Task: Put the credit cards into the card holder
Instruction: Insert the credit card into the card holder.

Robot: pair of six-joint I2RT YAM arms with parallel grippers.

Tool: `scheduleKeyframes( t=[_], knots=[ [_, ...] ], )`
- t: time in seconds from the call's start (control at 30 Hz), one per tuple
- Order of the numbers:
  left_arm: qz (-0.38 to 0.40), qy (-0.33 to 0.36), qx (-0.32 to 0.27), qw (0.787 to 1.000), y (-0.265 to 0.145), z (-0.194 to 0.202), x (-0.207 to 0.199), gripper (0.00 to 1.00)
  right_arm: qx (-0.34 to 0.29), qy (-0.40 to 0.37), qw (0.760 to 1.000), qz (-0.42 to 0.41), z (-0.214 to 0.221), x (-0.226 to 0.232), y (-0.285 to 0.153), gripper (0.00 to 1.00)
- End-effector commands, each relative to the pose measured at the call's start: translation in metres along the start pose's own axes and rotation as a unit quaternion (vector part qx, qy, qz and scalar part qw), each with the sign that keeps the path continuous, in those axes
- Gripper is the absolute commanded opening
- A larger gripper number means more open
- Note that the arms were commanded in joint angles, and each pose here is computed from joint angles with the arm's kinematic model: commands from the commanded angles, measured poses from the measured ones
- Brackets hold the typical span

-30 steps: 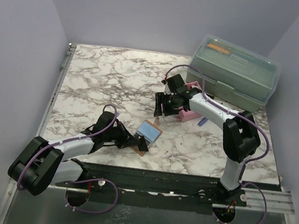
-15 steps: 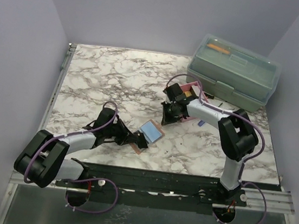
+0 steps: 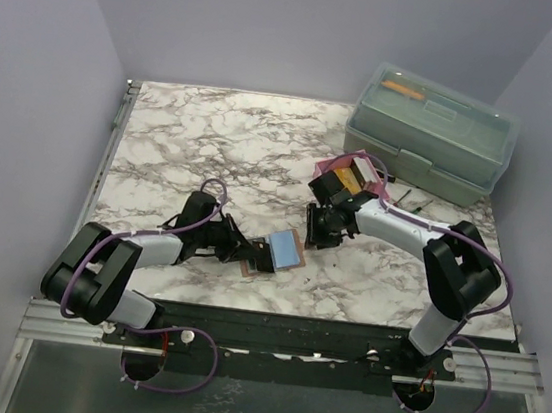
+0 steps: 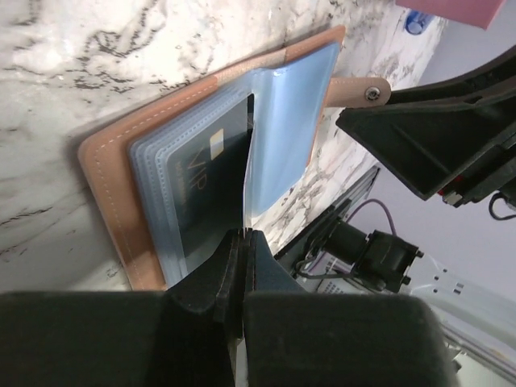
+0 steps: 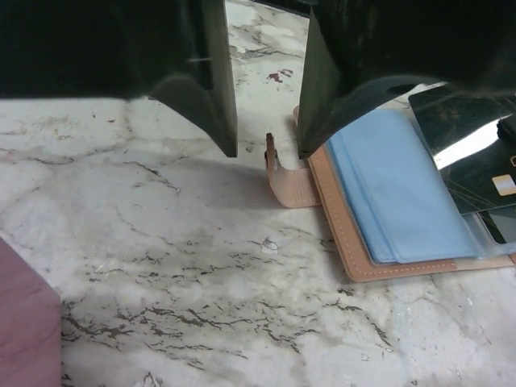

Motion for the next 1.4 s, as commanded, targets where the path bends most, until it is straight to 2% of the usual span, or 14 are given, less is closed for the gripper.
scheduleKeyframes(
  t=[0.0, 0.1, 0.3, 0.37, 0.5, 0.57, 0.67, 0.9, 1.37],
  knots=[
    [0.035, 0.057, 0.022, 0.998, -0.003, 0.002, 0.0, 0.0, 0.002, -0.025, 1.0, 0.006, -0.006, 0.005, -0.02, 0.45],
    [0.04, 0.065, 0.019, 0.997, -0.005, 0.002, -0.001, 0.0, 0.003, -0.053, 0.998, 0.028, -0.02, 0.009, -0.033, 0.49],
    [0.046, 0.071, 0.021, 0.996, -0.007, 0.004, -0.001, 0.0, -0.018, -0.088, 0.995, -0.034, -0.04, 0.029, -0.05, 0.48],
    [0.048, 0.076, 0.02, 0.996, -0.008, 0.003, -0.002, 0.0, 0.001, -0.1, 0.992, -0.076, -0.039, 0.037, -0.039, 0.41],
    [0.052, 0.081, 0.016, 0.995, -0.01, 0.003, -0.002, 0.0, 0.055, -0.094, 0.982, -0.154, -0.032, 0.05, -0.016, 0.13],
    [0.055, 0.083, 0.016, 0.995, -0.011, 0.002, -0.003, 0.0, 0.065, -0.085, 0.978, -0.177, -0.028, 0.053, -0.007, 0.07],
    [0.058, 0.084, 0.016, 0.995, -0.012, 0.001, -0.003, 0.0, 0.076, -0.066, 0.981, -0.166, -0.024, 0.051, 0.007, 0.03],
    [0.063, 0.085, 0.022, 0.994, -0.009, -0.001, 0.001, 0.0, 0.094, -0.046, 0.987, -0.122, -0.008, 0.035, 0.03, 0.02],
    [0.056, 0.079, 0.04, 0.994, -0.002, -0.002, 0.011, 0.0, 0.109, -0.038, 0.986, -0.116, 0.003, 0.027, 0.041, 0.02]
  ],
)
Point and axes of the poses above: each gripper's point midway between its finger pads, its own y axis out along the fingers, its own x axis along the line the jaws close on, z = x × y, the point moved 9 cm from there along -y, back along the fingers, and after that the axes turned 3 degrees about y, right-handed, at the moved point
